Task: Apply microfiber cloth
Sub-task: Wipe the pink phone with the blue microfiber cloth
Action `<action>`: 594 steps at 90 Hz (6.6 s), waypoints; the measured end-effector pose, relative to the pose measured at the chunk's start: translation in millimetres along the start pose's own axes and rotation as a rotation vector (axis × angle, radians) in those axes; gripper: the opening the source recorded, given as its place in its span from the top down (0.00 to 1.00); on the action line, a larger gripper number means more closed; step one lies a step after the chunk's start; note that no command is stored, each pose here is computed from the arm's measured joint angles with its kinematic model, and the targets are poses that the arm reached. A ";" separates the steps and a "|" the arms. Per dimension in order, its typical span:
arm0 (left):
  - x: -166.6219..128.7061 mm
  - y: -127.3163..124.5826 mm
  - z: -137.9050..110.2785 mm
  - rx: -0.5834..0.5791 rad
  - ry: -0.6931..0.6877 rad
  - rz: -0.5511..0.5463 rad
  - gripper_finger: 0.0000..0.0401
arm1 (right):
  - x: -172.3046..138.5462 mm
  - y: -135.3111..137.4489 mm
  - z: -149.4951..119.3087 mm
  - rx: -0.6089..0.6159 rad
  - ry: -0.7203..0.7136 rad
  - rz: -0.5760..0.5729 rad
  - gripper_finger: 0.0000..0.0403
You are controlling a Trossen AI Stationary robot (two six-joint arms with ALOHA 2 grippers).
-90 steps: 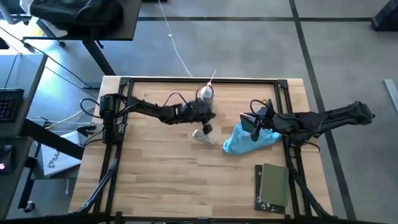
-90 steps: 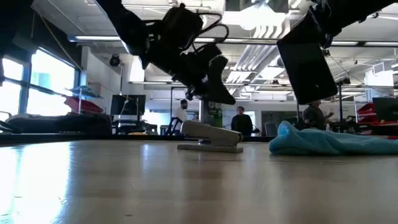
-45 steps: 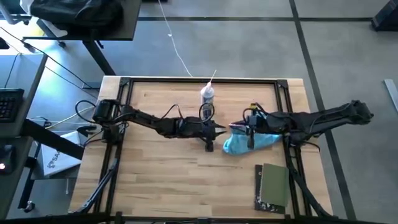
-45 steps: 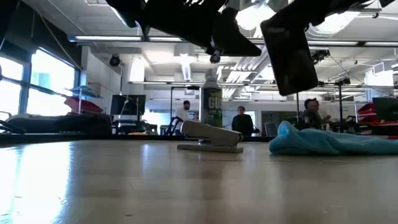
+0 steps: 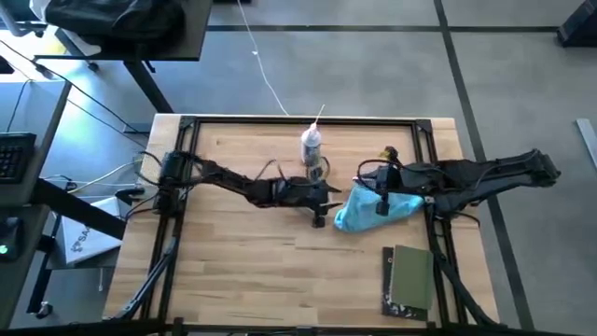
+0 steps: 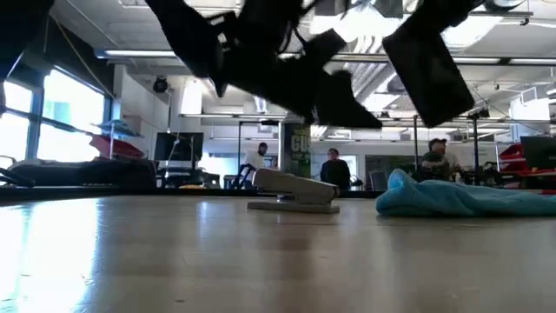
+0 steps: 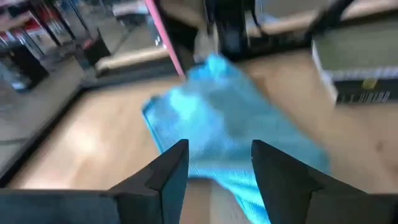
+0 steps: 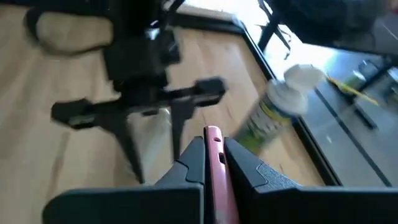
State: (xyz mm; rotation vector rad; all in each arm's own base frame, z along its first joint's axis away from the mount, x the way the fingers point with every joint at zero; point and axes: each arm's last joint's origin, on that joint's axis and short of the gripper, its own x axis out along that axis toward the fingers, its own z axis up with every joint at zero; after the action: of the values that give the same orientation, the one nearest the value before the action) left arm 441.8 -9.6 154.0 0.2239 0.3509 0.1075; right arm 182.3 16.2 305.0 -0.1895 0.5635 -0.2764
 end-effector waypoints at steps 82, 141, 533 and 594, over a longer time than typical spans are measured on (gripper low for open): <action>64.7 -61.3 -35.9 0.053 0.365 0.000 0.97 | -26.7 -14.7 1.9 0.126 -0.006 -0.067 0.99; -71.1 -108.3 76.1 0.293 0.450 0.278 1.00 | 32.9 19.9 -51.4 0.536 -0.278 0.096 0.99; -40.0 -87.2 79.0 0.764 -0.144 0.012 1.00 | 44.9 58.7 -45.5 0.785 -0.599 0.499 0.99; -24.3 -66.2 110.8 0.817 -0.135 0.244 1.00 | 46.2 56.0 -45.3 0.814 -0.598 0.464 0.99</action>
State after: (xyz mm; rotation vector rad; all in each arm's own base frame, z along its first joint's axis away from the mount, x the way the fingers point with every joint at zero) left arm 462.5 -99.2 247.8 1.0788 0.2156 0.1850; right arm 206.4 50.3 230.3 0.6292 -0.1335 0.0260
